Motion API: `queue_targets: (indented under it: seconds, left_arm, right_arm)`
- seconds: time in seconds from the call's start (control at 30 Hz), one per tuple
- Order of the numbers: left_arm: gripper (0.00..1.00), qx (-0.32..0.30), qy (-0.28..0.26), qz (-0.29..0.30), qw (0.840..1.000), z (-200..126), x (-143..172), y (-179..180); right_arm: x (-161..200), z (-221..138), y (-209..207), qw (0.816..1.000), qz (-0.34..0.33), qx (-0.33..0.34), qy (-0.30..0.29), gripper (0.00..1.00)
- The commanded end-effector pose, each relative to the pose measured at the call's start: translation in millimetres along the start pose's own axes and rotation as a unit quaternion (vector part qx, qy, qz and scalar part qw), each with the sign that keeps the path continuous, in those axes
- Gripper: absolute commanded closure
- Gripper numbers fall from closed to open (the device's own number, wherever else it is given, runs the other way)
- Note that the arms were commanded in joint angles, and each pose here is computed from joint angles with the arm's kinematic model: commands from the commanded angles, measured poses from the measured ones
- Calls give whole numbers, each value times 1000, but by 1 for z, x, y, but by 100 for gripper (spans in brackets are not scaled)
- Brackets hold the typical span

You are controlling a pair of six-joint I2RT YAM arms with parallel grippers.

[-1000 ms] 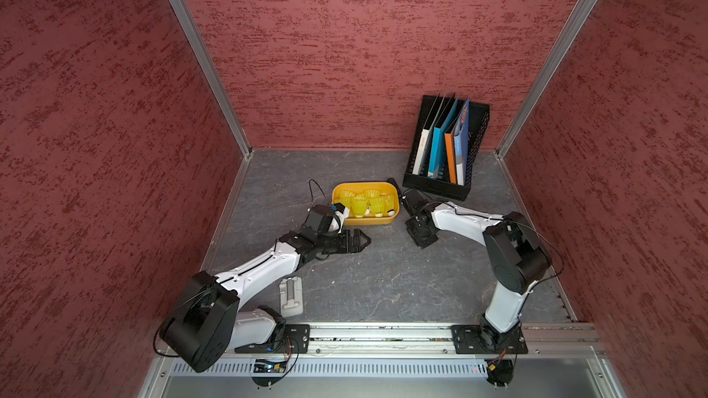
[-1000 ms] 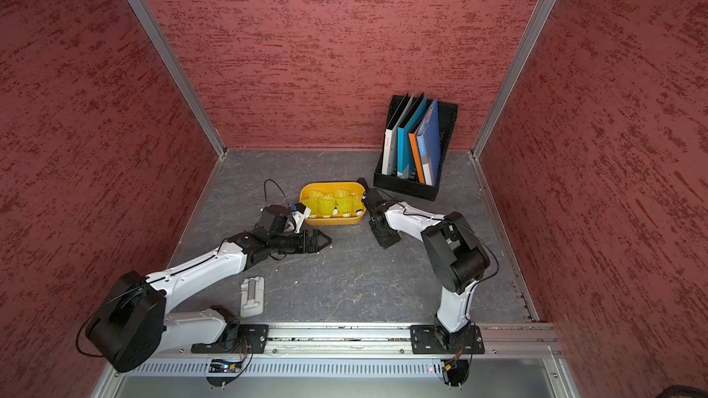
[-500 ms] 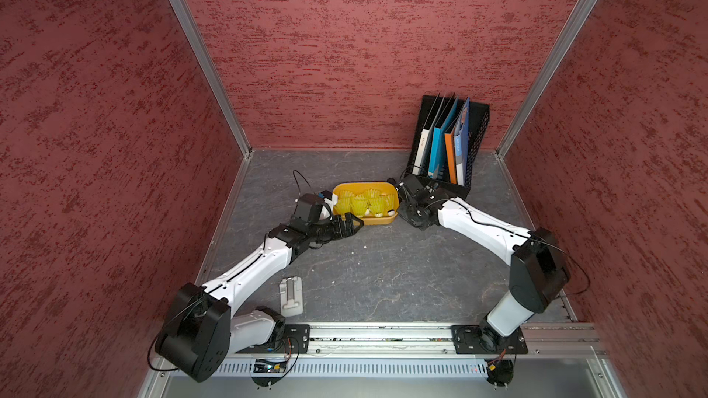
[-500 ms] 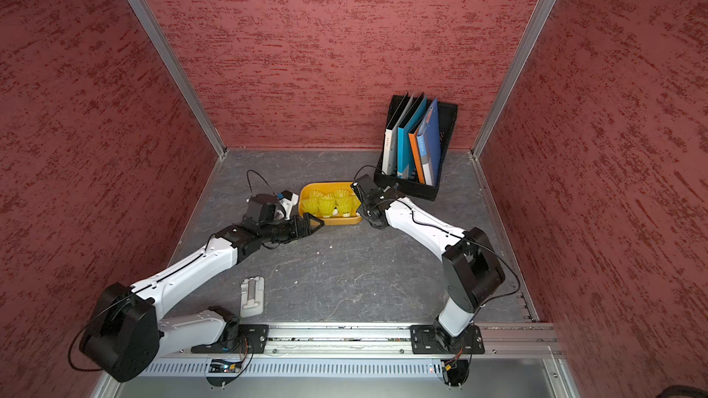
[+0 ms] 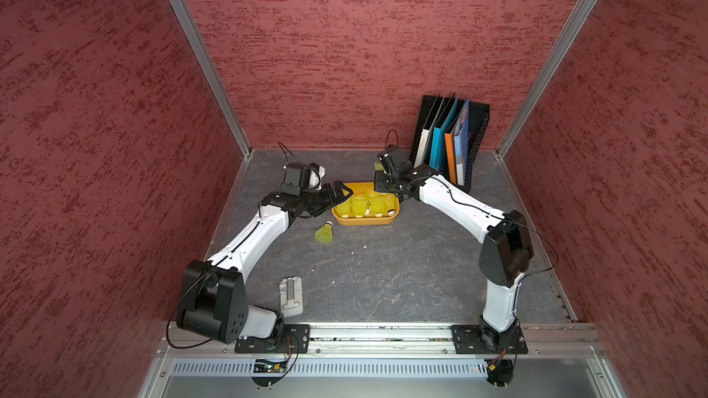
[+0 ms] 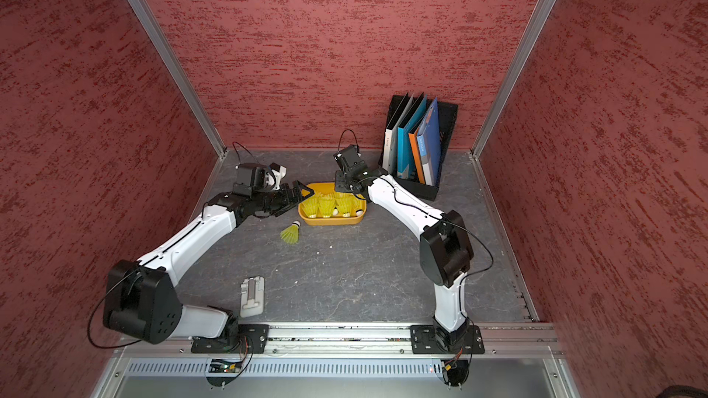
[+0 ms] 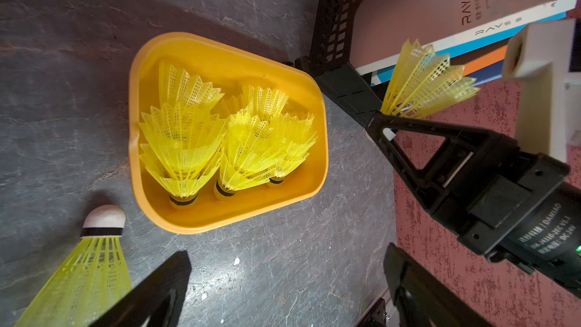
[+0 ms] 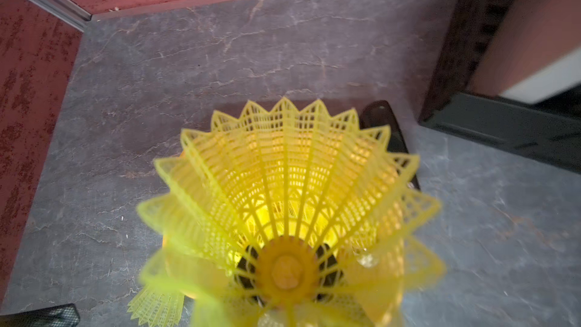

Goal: Put the shuttlecocks into the storage box
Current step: Place the shuttlecock in the storage box.

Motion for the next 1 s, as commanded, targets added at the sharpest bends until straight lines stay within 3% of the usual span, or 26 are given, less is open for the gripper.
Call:
queue_targets:
  seconds: [0.0,0.43,0.97]
  left_arm:
    - [0,-2,14,7,1000,4,-7,0]
    - [0,17,53,-5,998,42,-36,18]
    - [0,14,71,-3,997,51,-33,26]
  right_arm:
    - [6,12,9,998,-44,-20,36,90]
    - [7,43,-5,997,-45,6,60,90]
    - [24,57,-28,994,-39,35,97,90]
Point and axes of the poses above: each gripper's point midway between its finger pads, its own z axis out along the fingers, its own y axis along the line the jaws close on, x = y × z, the point moved 1 cm from there along -z, back along the fingers, and after that the axes turned 10 degrees about z, right-handed, at the moved point
